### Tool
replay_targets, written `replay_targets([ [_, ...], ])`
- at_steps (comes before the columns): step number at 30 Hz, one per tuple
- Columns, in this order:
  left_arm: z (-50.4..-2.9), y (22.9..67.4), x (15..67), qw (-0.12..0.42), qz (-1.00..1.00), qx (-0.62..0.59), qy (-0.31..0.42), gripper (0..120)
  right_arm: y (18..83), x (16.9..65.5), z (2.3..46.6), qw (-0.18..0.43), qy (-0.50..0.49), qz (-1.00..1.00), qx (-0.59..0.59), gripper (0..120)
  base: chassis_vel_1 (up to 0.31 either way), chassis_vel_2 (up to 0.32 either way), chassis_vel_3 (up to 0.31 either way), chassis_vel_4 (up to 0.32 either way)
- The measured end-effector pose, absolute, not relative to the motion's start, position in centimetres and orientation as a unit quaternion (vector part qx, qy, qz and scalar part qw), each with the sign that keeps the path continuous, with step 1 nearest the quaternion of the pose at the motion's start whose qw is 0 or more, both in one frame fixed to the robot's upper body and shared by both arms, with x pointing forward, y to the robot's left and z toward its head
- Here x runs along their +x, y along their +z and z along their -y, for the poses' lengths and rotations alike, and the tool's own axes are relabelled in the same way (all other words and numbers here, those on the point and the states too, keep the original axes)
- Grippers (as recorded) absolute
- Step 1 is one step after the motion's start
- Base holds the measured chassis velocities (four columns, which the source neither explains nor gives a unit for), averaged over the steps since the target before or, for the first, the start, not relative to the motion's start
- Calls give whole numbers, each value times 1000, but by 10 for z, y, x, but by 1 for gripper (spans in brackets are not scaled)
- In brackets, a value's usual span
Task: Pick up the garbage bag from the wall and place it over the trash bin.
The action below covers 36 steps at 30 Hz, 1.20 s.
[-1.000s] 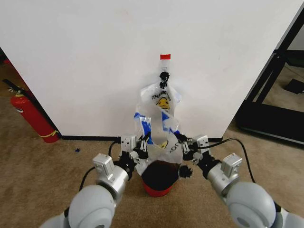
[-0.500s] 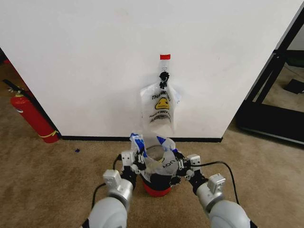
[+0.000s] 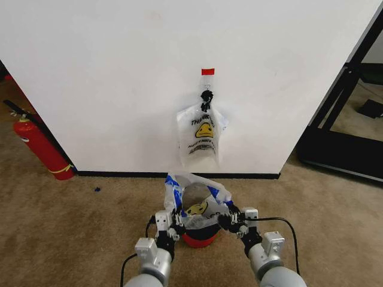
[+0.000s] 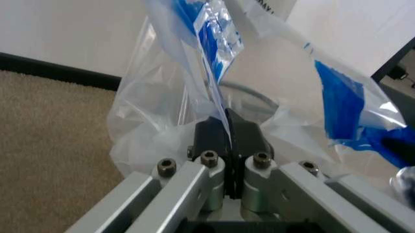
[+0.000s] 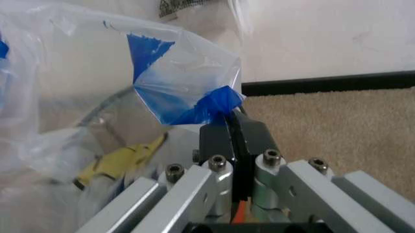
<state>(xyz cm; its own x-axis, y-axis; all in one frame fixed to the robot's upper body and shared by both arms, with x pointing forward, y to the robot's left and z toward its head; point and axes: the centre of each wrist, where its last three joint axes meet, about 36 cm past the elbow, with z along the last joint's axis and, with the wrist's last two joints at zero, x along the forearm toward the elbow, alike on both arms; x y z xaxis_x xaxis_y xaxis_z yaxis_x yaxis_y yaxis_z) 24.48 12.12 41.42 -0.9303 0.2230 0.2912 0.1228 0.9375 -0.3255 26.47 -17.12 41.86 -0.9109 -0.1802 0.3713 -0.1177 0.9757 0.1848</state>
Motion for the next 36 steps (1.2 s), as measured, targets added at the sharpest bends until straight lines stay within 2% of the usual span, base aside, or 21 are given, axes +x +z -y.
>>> replay_targets([
  [5, -113, 429, 248, 144, 970, -101, 169, 0, 447, 264, 166, 208, -114, 968, 81, 0, 0, 0, 0, 0],
  [12, -101, 421, 245, 161, 964, -116, 177, 0, 473, 252, 167, 228, -145, 959, 87, 0, 0, 0, 0, 0],
  [21, -74, 398, 281, 163, 965, -109, 175, 0, 451, 277, 168, 235, -135, 961, 58, 0, 0, 0, 0, 0],
  [28, -92, 387, 281, 167, 969, -80, 163, 0, 442, 279, 169, 242, -126, 961, 48, 0, 0, 0, 0, 0],
  [36, -119, 395, 261, 170, 974, -69, 133, 0, 448, 262, 174, 258, -97, 960, 44, 0, 0, 0, 0, 0],
])
